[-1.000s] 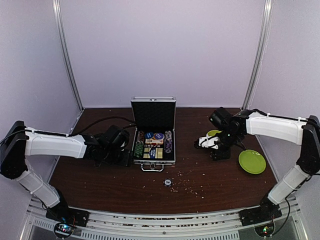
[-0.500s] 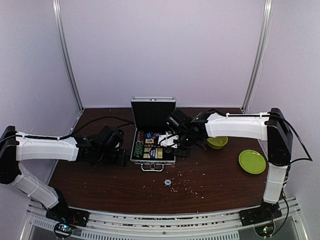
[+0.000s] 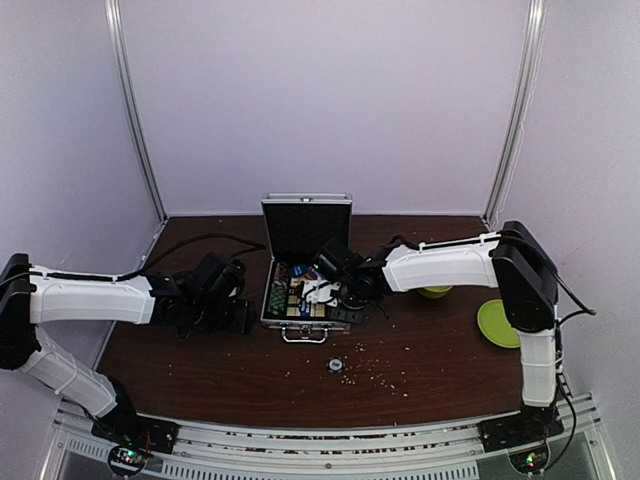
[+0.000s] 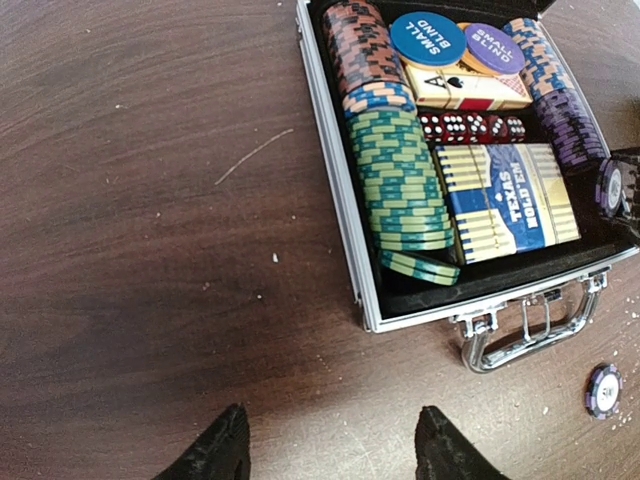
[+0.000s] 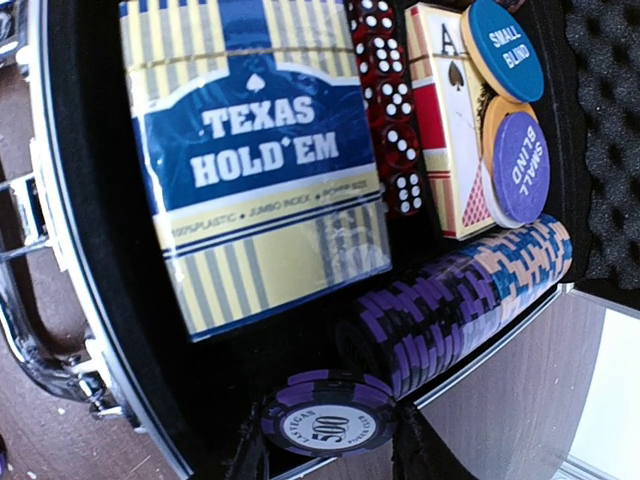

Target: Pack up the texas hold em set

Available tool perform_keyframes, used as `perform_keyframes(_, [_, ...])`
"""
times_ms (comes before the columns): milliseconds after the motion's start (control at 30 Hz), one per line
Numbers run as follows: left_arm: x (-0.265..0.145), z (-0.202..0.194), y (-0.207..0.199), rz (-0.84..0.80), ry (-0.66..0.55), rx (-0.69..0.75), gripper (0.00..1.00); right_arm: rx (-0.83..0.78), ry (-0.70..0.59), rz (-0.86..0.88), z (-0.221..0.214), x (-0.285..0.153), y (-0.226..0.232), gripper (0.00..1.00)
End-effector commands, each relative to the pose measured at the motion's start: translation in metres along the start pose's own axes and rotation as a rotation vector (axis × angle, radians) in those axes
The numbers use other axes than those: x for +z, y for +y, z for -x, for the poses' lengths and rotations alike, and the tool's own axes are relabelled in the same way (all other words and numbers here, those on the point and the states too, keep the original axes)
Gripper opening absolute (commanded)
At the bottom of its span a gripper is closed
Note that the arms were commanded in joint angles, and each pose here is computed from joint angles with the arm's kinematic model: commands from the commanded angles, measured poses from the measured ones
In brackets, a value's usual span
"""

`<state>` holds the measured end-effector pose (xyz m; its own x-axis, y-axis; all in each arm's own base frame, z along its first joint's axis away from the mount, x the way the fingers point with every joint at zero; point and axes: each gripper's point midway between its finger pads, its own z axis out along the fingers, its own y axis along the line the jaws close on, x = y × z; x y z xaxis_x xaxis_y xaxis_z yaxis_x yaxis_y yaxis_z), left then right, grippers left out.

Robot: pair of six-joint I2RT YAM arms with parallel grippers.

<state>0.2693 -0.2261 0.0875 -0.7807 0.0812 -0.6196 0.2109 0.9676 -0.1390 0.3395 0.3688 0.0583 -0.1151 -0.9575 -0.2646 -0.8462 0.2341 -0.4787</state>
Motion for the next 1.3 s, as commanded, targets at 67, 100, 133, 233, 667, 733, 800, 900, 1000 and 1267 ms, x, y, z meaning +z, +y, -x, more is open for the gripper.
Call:
perform_keyframes(67, [0.004, 0.005, 0.000, 0.007, -0.021, -0.014, 0.58, 0.034, -0.026, -0.086, 0.014, 0.005, -0.015, 0.36])
perform_keyframes(100, [0.004, 0.005, -0.001, 0.005, -0.022, -0.012, 0.58, 0.036, -0.022, -0.096, 0.014, 0.007, -0.016, 0.42])
perform_keyframes(133, [0.005, 0.005, -0.001, 0.005, -0.019, -0.011, 0.58, 0.041, -0.021, -0.107, 0.014, 0.007, -0.017, 0.48])
perform_keyframes(233, [0.006, 0.006, -0.002, 0.004, -0.020, -0.012, 0.58, 0.044, -0.022, -0.122, 0.013, 0.009, -0.018, 0.54])
perform_keyframes(667, [0.009, 0.002, -0.002, 0.002, -0.011, -0.006, 0.58, 0.059, -0.038, -0.152, 0.014, 0.002, -0.027, 0.55])
perform_keyframes(733, [0.009, 0.003, -0.002, 0.002, -0.012, -0.006, 0.58, 0.055, -0.031, -0.158, 0.013, 0.006, -0.028, 0.56])
perform_keyframes(800, [0.008, 0.003, -0.002, 0.003, -0.011, -0.003, 0.58, 0.059, -0.022, -0.174, 0.012, 0.011, -0.031, 0.56])
perform_keyframes(900, [0.008, 0.002, -0.001, 0.005, -0.011, -0.004, 0.58, 0.066, -0.016, -0.179, 0.011, 0.014, -0.035, 0.56])
perform_keyframes(1000, [0.007, 0.001, -0.001, 0.005, -0.011, -0.006, 0.58, 0.074, -0.012, -0.198, 0.009, 0.014, -0.039, 0.56])
perform_keyframes(1267, [0.009, 0.003, -0.004, -0.003, -0.010, -0.004, 0.58, 0.062, -0.027, -0.160, 0.011, 0.012, -0.033, 0.59])
